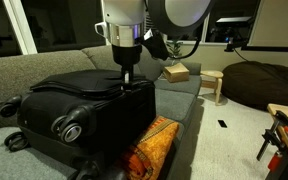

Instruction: Close the zipper

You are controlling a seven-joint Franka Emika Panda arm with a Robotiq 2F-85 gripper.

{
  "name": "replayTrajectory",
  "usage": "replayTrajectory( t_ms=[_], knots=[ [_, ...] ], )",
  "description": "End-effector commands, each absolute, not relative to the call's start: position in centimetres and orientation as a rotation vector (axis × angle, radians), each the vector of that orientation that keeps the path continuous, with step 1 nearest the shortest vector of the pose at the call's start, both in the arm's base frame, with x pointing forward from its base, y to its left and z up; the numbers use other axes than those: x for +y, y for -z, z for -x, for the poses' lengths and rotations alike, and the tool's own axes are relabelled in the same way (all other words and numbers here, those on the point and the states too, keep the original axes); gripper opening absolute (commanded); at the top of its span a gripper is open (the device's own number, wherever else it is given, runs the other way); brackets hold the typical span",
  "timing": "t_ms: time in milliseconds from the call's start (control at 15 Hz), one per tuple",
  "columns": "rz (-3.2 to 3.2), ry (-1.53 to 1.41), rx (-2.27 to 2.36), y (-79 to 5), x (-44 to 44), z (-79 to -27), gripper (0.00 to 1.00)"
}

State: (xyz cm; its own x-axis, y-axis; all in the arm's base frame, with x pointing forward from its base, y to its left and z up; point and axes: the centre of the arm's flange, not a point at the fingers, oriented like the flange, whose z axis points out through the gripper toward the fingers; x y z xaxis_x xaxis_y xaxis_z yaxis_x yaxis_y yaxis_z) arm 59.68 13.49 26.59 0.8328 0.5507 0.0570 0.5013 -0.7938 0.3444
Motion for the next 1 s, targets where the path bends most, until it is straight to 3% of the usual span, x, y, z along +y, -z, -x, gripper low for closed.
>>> replayTrajectory(
  t_ms=[0, 933],
  knots=[
    [-2.678, -0.246, 0.823, -28.0, 16.7, -59.0, 0.06],
    [-2.64, -0.284, 0.938, -29.4, 22.3, -58.5, 0.06]
  ],
)
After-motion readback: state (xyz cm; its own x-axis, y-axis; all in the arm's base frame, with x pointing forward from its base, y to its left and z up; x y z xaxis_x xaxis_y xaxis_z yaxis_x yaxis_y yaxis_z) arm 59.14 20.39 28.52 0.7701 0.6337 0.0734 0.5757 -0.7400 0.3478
